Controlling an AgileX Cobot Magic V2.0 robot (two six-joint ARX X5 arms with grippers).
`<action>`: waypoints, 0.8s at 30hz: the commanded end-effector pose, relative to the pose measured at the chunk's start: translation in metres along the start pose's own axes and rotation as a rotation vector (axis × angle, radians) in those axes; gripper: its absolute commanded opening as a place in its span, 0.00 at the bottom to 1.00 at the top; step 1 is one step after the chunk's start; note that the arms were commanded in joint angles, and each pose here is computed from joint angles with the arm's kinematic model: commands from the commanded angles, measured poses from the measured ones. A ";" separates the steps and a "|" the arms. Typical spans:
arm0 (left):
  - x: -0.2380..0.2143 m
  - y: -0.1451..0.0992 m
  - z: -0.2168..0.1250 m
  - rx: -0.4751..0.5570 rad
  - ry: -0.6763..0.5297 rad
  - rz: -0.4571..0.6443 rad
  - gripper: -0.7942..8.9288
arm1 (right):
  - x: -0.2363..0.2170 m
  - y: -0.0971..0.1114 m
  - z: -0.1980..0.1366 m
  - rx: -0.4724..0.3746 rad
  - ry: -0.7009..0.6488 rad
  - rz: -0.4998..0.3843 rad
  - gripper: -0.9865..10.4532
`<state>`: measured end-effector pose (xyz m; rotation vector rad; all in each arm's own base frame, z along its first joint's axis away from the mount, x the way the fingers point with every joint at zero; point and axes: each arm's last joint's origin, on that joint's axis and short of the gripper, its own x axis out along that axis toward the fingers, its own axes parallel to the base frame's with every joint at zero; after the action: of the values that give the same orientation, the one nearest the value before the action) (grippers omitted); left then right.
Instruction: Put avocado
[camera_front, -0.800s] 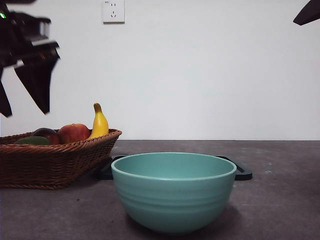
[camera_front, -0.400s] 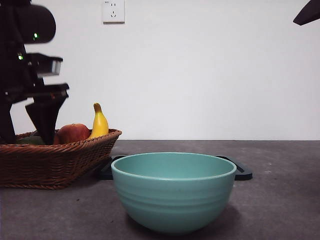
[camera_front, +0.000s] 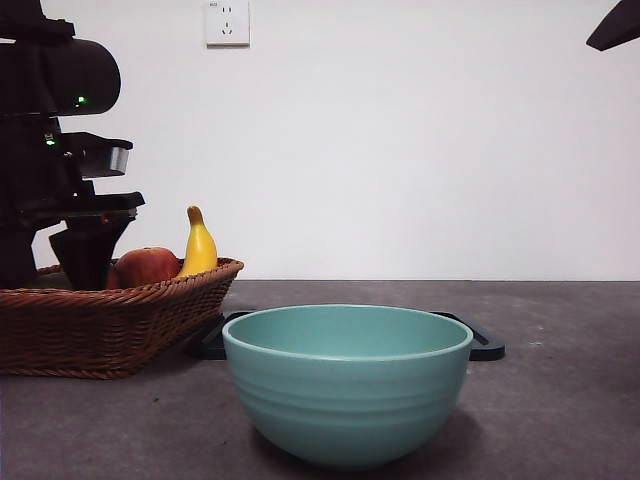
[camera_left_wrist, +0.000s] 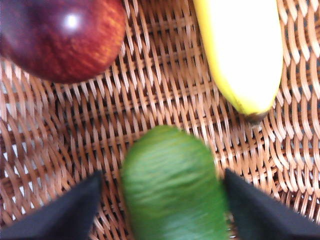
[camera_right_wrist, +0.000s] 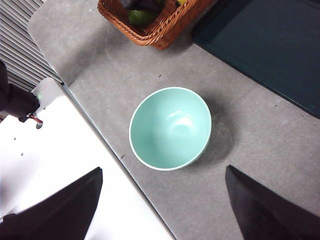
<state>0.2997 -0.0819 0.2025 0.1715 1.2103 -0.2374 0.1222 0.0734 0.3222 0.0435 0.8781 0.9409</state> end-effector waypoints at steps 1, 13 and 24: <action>0.002 -0.001 0.004 0.006 0.007 0.001 0.32 | -0.002 0.003 0.005 -0.007 -0.017 0.005 0.43; -0.031 -0.006 0.012 0.016 -0.040 -0.015 0.26 | -0.002 0.002 0.006 -0.010 -0.021 -0.012 0.43; -0.137 -0.042 -0.001 0.125 -0.311 -0.287 0.26 | -0.002 0.002 0.006 -0.010 -0.021 -0.012 0.43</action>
<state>0.2415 -0.1046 0.3279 0.0842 0.9123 -0.5373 0.1227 0.0732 0.3222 0.0361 0.8734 0.9273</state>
